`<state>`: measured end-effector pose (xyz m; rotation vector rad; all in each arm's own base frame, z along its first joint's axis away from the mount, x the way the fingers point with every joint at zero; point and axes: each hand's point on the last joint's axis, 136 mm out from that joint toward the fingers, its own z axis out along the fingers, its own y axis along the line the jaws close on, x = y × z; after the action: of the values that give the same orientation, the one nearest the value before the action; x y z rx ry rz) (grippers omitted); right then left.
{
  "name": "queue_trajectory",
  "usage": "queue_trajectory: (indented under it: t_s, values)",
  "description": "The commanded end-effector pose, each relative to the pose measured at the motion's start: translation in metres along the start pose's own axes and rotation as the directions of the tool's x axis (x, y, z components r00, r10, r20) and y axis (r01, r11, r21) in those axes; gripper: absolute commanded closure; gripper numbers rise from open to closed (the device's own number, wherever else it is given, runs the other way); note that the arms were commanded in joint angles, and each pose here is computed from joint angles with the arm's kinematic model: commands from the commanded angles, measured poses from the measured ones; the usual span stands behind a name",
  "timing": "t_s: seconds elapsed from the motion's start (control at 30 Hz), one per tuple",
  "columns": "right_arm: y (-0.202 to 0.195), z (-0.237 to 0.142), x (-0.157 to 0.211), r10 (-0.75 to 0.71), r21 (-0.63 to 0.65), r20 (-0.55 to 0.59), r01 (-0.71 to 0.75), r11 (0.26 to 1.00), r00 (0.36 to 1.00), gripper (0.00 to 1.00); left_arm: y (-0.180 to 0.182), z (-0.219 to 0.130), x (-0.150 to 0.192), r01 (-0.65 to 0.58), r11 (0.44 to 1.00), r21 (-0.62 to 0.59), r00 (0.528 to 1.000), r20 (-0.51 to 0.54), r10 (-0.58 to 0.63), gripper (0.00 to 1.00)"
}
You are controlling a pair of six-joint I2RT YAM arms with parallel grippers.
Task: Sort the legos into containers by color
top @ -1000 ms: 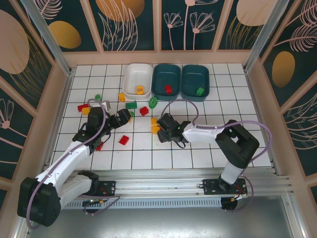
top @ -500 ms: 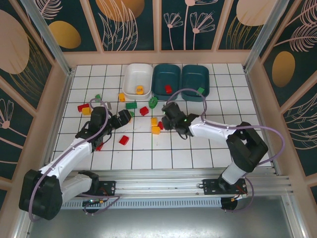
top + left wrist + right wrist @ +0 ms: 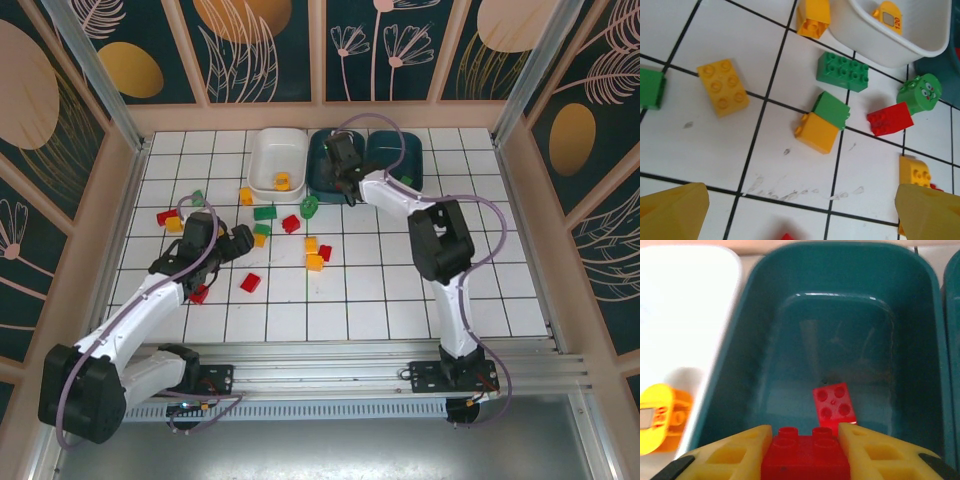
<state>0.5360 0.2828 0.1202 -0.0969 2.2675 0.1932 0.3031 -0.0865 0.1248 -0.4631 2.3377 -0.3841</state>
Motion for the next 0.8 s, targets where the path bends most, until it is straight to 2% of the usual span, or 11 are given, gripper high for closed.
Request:
queue_trajectory:
  t_s: [0.0,0.2,0.37,0.43,0.57,0.7,0.77]
  values:
    - [-0.001,0.008,-0.009,-0.008,0.031,-0.016,0.009,0.999,1.000,0.61,0.012,-0.002,0.012,-0.032,0.999,-0.039,0.999,-0.037,0.031,0.05]
    - [0.005,0.007,-0.022,-0.021,0.023,-0.006,0.021,1.000,1.000,0.41,-0.005,-0.001,0.003,-0.026,0.999,0.019,0.999,-0.038,0.027,0.01]
    - [0.003,-0.033,-0.048,-0.015,0.001,0.069,0.015,1.000,0.998,0.39,-0.023,0.007,-0.006,-0.030,0.997,0.074,0.999,-0.028,0.032,0.01]
    - [0.001,-0.053,-0.047,0.005,-0.033,0.092,-0.002,0.999,0.996,0.39,-0.024,0.017,-0.008,-0.049,0.998,0.050,0.998,-0.044,0.051,0.03]
    - [0.003,-0.100,-0.021,0.052,-0.126,0.110,-0.038,0.991,0.993,0.38,-0.021,0.049,-0.009,-0.129,0.991,-0.038,0.987,-0.104,0.125,0.08]
    - [-0.010,-0.127,0.021,0.070,-0.142,0.070,-0.059,0.988,0.995,0.38,-0.014,0.081,-0.004,-0.223,0.967,-0.127,0.961,-0.198,0.195,0.10]
    - [-0.020,-0.138,0.042,0.076,-0.138,0.042,-0.069,0.988,0.996,0.38,-0.013,0.094,0.007,-0.246,0.961,-0.127,0.946,-0.247,0.209,0.11]
